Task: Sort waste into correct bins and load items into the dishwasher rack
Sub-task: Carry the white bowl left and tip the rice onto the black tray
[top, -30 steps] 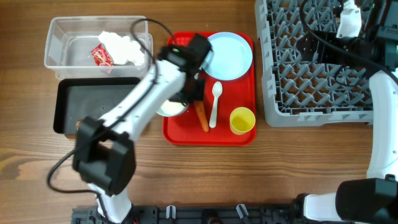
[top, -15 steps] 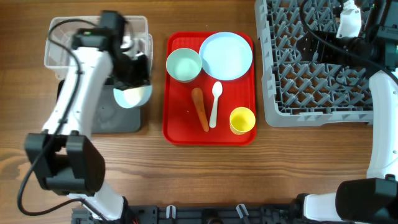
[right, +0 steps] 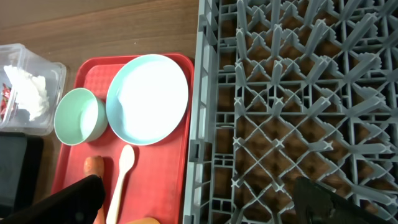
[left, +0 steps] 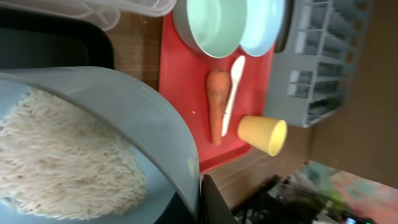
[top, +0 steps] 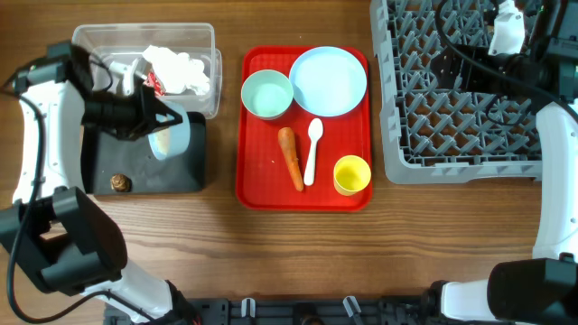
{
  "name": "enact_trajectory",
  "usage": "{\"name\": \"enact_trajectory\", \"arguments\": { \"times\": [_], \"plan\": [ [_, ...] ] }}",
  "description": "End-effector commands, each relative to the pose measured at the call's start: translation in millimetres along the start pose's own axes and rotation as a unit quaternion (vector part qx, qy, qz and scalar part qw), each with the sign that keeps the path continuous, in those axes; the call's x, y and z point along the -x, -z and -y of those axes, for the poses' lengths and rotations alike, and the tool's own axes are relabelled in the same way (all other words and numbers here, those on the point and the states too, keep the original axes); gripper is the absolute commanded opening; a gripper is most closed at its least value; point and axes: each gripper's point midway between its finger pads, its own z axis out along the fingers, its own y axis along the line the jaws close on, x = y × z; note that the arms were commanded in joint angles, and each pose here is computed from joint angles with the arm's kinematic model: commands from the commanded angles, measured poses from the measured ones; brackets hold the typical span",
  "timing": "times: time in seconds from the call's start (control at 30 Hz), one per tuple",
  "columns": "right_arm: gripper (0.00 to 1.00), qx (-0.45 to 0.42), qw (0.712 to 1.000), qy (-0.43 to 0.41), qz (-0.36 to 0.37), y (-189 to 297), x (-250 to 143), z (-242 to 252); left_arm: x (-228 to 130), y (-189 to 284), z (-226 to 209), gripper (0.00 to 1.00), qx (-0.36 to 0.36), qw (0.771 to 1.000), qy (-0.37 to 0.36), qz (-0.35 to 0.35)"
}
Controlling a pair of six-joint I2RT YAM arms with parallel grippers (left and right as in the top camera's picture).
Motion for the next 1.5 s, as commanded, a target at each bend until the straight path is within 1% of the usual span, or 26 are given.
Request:
{"name": "enact_trajectory", "arguments": {
  "times": [0.0,0.07,0.17,0.3,0.33,0.43,0.73,1.23,1.3,1.33,1.47],
  "plan": [
    [1.0,0.009,1.0,-0.008,-0.004,-2.5,-1.1,-2.1,-7.1,-3.1,-0.8,0.04,-0.081,0.996,-0.016,0.017],
    [1.0,0.01,1.0,-0.009,-0.005,-2.5,-1.7,-2.1,-12.4,-8.2,-16.5,0.04,-0.085,0.996,0.002,0.021],
    [1.0,0.01,1.0,-0.009,-0.005,-2.5,-1.8,-2.2,-17.9,-11.0,-27.6,0.04,-0.11,0.993,0.025,0.034],
    [1.0,0.01,1.0,-0.01,-0.006,-2.5,-2.3,-2.2,-24.4,-8.6,-33.6,0.04,-0.147,0.987,0.037,0.053],
    [1.0,0.01,1.0,-0.009,-0.006,-2.5,-2.1,-2.2,-23.6,-4.4,-33.7,0.04,-0.165,0.983,0.036,0.067],
    [1.0,0.01,1.0,-0.009,-0.006,-2.5,-2.0,-2.2,-19.7,3.2,-34.9,0.04,-0.182,0.979,0.037,0.088],
    [1.0,0.01,1.0,-0.009,-0.005,-2.5,-1.8,-2.1,-7.2,24.4,-22.3,0.04,-0.248,0.958,0.04,0.137],
    [1.0,0.01,1.0,-0.009,-0.006,-2.6,-2.0,-2.1,3.3,42.6,-1.3,0.04,-0.323,0.93,0.04,0.171],
    [1.0,0.01,1.0,-0.009,-0.006,-2.6,-2.1,-2.1,4.5,46.0,2.1,0.04,-0.335,0.925,0.042,0.176],
    [1.0,0.01,1.0,-0.009,-0.006,-2.6,-2.2,-2.1,6.4,50.6,6.1,0.04,-0.351,0.918,0.042,0.183],
    [1.0,0.009,1.0,-0.009,-0.006,-2.6,-2.3,-2.0,6.8,51.9,7.2,0.04,-0.355,0.916,0.043,0.184]
  ]
}}
